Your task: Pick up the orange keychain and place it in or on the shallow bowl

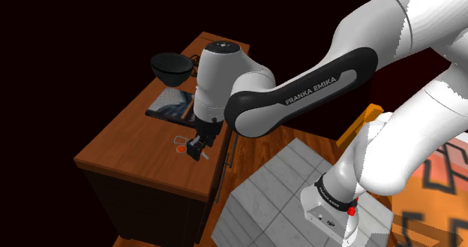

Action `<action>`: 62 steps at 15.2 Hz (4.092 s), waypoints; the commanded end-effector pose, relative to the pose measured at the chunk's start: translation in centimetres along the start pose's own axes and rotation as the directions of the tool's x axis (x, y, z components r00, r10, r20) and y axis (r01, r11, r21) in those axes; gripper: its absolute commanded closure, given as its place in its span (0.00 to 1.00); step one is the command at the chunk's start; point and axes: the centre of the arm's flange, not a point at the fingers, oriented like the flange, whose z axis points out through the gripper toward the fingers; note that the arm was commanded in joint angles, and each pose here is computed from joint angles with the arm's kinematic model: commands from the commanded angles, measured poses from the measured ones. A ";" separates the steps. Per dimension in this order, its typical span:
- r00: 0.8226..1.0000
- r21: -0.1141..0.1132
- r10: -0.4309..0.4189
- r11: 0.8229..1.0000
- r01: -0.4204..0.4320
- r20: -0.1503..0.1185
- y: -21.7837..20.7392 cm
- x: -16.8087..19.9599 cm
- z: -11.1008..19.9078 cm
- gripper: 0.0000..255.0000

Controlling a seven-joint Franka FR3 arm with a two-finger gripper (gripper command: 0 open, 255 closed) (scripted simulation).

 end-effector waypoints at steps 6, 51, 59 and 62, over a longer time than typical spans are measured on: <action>1.000 0.003 -0.005 1.000 0.005 0.001 -0.1 -0.1 0.3 1.00; 1.000 0.003 -0.004 1.000 0.004 0.001 7.4 10.6 -17.4 1.00; 1.000 0.003 -0.004 1.000 0.004 0.001 13.7 19.2 -17.6 1.00; 1.000 0.003 -0.004 1.000 0.004 0.001 16.0 22.4 -17.7 1.00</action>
